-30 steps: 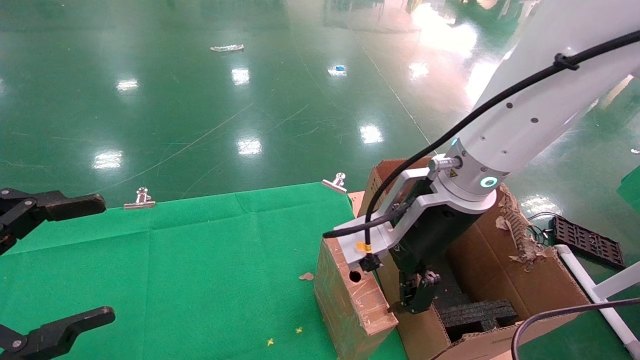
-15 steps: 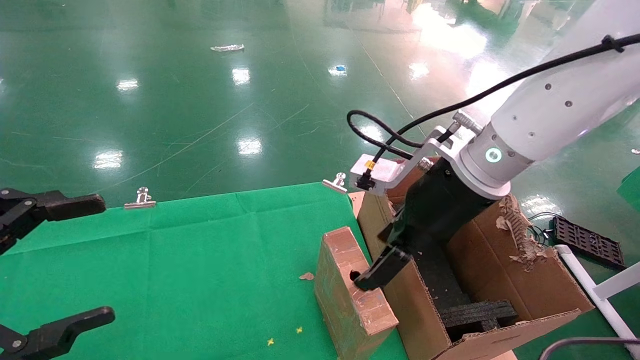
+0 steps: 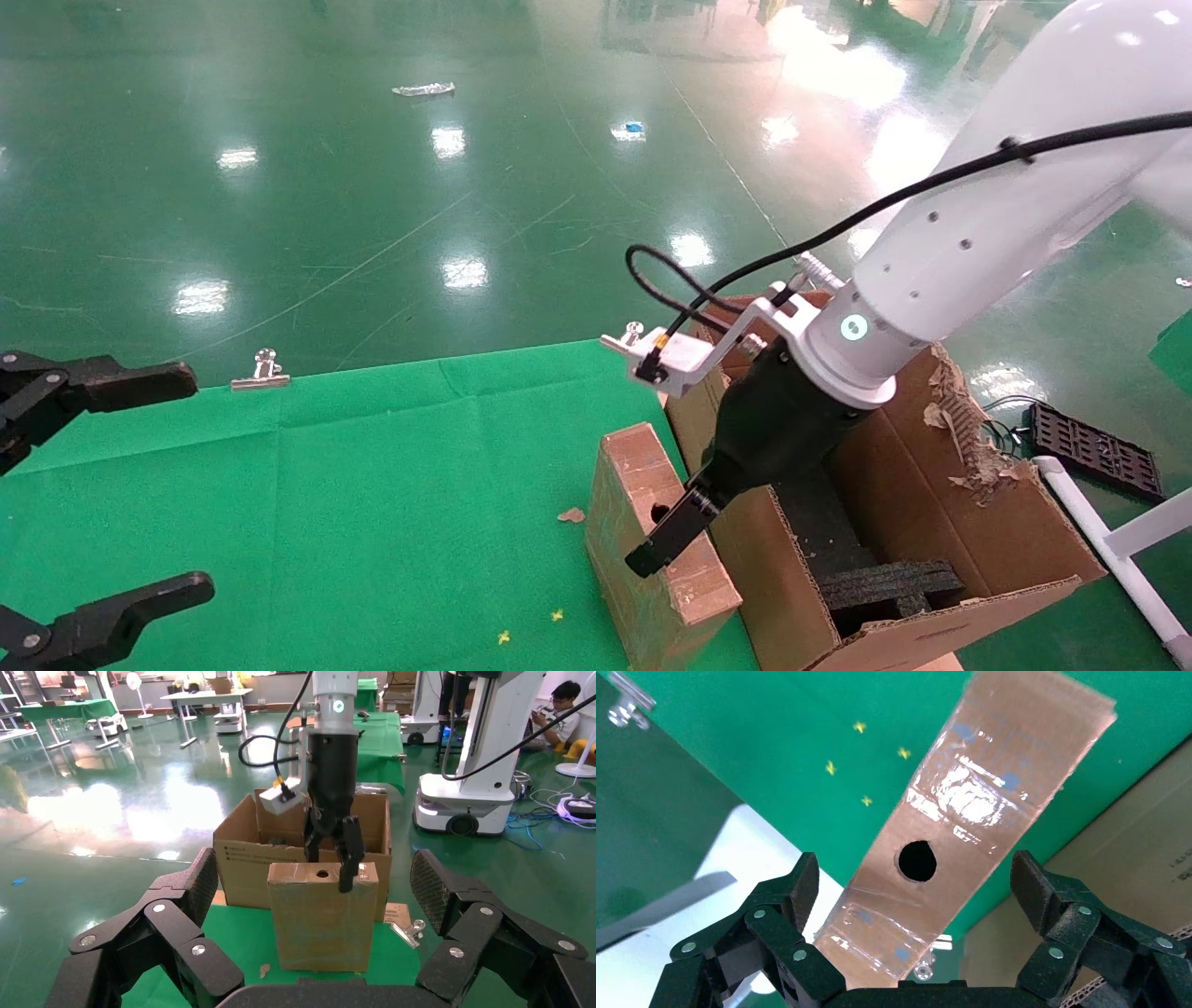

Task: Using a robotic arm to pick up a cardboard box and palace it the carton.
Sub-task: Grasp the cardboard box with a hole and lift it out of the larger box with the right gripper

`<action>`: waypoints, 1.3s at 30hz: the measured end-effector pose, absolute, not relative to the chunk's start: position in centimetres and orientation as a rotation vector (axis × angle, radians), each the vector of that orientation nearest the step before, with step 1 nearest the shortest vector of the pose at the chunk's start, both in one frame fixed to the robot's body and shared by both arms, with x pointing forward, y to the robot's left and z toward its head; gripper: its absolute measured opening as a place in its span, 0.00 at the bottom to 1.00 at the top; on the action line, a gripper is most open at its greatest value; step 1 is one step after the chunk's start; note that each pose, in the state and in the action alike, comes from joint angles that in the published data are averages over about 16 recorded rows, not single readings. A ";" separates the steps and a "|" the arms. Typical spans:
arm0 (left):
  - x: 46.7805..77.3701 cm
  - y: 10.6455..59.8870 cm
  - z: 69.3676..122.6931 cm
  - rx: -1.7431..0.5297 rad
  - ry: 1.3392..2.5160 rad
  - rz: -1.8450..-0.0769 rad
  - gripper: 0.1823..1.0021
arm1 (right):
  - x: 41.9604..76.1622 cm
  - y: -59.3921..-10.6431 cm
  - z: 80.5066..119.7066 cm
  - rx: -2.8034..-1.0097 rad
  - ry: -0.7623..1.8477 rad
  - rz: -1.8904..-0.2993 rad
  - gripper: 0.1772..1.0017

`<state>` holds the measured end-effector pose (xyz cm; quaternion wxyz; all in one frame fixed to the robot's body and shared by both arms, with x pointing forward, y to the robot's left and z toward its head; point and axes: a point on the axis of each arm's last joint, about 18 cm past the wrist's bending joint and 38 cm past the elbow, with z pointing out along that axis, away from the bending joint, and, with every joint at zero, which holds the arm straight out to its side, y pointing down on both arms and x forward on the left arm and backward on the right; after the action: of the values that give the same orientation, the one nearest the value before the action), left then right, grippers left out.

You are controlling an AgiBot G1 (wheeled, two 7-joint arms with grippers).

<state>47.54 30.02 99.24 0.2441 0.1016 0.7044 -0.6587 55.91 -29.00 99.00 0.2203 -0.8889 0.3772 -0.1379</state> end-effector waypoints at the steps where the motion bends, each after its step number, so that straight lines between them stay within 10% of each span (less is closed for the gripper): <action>1: 47.5 30.0 99.2 0.277 1.924 -1.799 1.00 | 56.0 -28.9 98.8 -2.464 1.046 -0.384 1.00; 22: 47.5 30.0 99.2 0.277 1.924 -1.799 0.97 | 55.4 -28.6 97.5 -2.514 1.079 -0.469 0.91; 39: 47.5 30.0 99.2 0.277 1.924 -1.799 0.65 | 55.5 -29.6 98.2 -2.479 1.069 -0.518 0.48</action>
<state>47.54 30.02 99.24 0.2441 0.1016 0.7044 -0.6587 55.47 -29.60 98.18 0.1951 -0.8845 0.3813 -0.1848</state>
